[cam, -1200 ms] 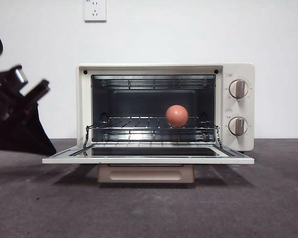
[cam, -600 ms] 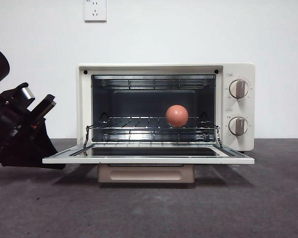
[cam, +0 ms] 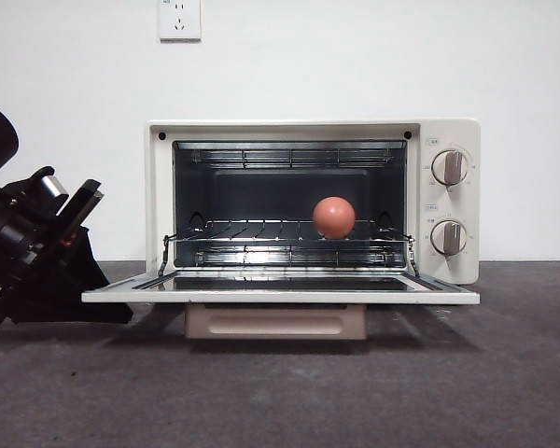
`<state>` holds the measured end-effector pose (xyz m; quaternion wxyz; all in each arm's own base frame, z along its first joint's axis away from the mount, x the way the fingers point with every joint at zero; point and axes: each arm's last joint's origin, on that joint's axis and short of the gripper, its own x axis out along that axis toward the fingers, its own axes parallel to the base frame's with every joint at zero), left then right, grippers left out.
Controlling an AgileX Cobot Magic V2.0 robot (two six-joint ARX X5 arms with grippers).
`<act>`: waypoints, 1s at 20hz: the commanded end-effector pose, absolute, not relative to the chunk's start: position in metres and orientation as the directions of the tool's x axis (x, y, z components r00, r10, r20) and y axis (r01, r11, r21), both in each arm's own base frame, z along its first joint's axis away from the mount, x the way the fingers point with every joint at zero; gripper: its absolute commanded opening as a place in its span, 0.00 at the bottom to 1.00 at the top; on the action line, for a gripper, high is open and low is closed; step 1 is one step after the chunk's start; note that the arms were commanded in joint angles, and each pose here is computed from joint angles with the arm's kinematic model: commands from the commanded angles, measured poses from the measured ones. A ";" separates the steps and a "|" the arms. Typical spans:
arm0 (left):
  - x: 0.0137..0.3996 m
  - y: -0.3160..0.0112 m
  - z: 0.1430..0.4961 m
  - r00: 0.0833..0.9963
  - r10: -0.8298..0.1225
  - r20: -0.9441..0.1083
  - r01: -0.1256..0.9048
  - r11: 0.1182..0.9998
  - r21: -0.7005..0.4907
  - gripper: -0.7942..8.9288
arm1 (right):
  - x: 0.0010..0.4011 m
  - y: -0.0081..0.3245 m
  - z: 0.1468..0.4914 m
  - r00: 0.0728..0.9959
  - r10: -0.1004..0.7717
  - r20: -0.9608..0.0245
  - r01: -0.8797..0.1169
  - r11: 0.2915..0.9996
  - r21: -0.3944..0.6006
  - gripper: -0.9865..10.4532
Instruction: Eggoven
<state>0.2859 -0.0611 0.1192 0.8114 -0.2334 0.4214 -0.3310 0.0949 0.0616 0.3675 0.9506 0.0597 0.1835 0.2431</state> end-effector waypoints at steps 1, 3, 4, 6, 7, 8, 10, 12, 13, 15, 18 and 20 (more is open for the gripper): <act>0.291 -0.063 0.122 0.406 -0.792 -0.455 0.369 0.598 -0.712 0.09 | 0.094 0.062 0.371 0.815 0.490 -0.309 -0.448 0.871 0.199 0.35; 0.295 -0.059 0.126 0.428 -0.801 -0.418 0.367 0.577 -0.729 0.09 | 0.094 0.062 0.371 0.815 0.490 -0.309 -0.448 0.871 0.199 0.35; 0.297 -0.057 0.128 0.439 -0.805 -0.399 0.367 0.566 -0.738 0.09 | 0.094 0.062 0.371 0.815 0.490 -0.309 -0.448 0.871 0.199 0.35; 0.301 -0.053 0.133 0.468 -0.812 -0.349 0.371 0.538 -0.757 0.09 | 0.094 0.062 0.371 0.815 0.490 -0.310 -0.448 0.871 0.199 0.35; 0.303 -0.051 0.136 0.480 -0.814 -0.327 0.374 0.527 -0.763 0.09 | 0.094 0.062 0.371 0.815 0.490 -0.310 -0.448 0.872 0.199 0.35; 0.305 -0.049 0.140 0.501 -0.814 -0.295 0.382 0.514 -0.768 0.09 | 0.094 0.062 0.371 0.815 0.490 -0.310 -0.448 0.872 0.199 0.35; 0.309 -0.046 0.147 0.532 -0.810 -0.246 0.397 0.495 -0.773 0.09 | 0.094 0.062 0.371 0.814 0.490 -0.311 -0.448 0.872 0.199 0.35; 0.312 -0.044 0.155 0.558 -0.808 -0.187 0.427 0.473 -0.771 0.09 | 0.094 0.062 0.371 0.814 0.489 -0.313 -0.448 0.872 0.199 0.35; 0.314 -0.044 0.159 0.568 -0.807 -0.165 0.441 0.467 -0.767 0.09 | 0.094 0.062 0.371 0.814 0.489 -0.315 -0.447 0.872 0.198 0.35; 0.318 -0.044 0.167 0.582 -0.805 -0.120 0.469 0.452 -0.759 0.09 | 0.094 0.062 0.371 0.813 0.489 -0.316 -0.447 0.872 0.198 0.35; 0.325 -0.044 0.177 0.592 -0.801 -0.090 0.484 0.443 -0.755 0.09 | 0.094 0.062 0.371 0.813 0.489 -0.317 -0.447 0.872 0.199 0.35; 0.328 -0.044 0.182 0.593 -0.801 -0.079 0.487 0.435 -0.757 0.09 | 0.094 0.062 0.370 0.811 0.487 -0.322 -0.446 0.873 0.198 0.35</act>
